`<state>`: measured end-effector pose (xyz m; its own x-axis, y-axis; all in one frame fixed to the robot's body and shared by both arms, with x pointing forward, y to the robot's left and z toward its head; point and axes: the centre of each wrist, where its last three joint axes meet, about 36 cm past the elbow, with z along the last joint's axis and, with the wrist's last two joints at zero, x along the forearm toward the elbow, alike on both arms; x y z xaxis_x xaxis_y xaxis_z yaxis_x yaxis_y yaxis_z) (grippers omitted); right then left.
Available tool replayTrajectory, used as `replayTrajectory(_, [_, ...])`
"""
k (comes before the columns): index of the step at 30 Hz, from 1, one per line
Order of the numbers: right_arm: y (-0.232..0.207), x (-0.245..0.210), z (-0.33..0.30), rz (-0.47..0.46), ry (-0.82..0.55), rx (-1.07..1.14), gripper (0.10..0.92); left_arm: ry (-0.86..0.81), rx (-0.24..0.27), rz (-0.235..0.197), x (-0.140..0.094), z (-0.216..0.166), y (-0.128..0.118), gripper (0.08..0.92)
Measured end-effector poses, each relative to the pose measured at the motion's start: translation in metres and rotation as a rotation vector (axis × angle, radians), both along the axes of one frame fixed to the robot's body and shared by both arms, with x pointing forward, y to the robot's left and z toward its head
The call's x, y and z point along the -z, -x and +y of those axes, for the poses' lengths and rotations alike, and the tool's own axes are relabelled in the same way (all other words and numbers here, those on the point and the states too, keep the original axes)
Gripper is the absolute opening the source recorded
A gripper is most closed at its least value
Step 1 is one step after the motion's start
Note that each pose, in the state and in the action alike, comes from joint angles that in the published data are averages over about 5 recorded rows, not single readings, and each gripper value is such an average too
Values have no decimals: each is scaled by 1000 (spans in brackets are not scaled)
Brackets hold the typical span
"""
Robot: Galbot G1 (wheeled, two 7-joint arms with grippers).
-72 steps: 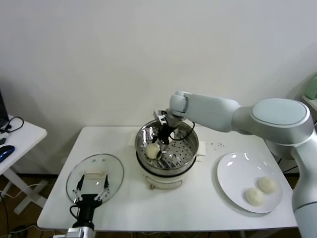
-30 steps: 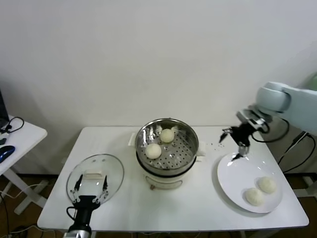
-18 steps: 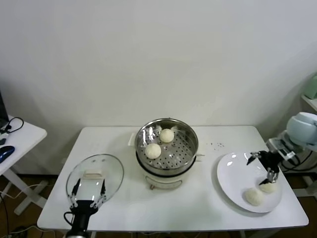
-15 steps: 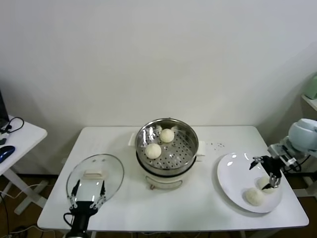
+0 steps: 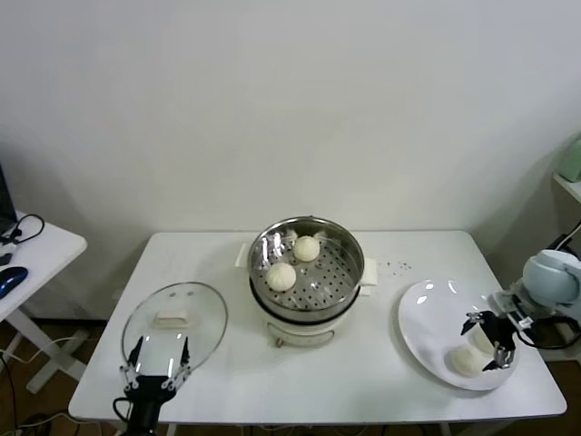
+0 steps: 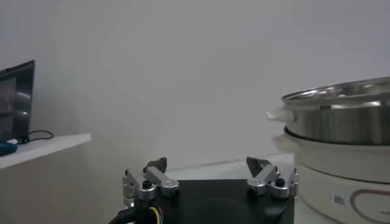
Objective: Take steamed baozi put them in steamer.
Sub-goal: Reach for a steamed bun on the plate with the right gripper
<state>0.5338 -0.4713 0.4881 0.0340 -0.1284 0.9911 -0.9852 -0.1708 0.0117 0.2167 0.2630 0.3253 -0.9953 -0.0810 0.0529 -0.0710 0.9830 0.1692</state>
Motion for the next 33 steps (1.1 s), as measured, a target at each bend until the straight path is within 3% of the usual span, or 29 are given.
replayTrajectory(17, [-9,30,6,33,24,-9,821,2,-4,7,5,0,-4,823])
replayTrajectory(25, [-10,35,7,42,29,-10,736,1,-6,7,5,0,-6,823])
replayTrajectory(33, [-12,33,9,39,20,-13,713,1,-7,6,6,0,-9,823])
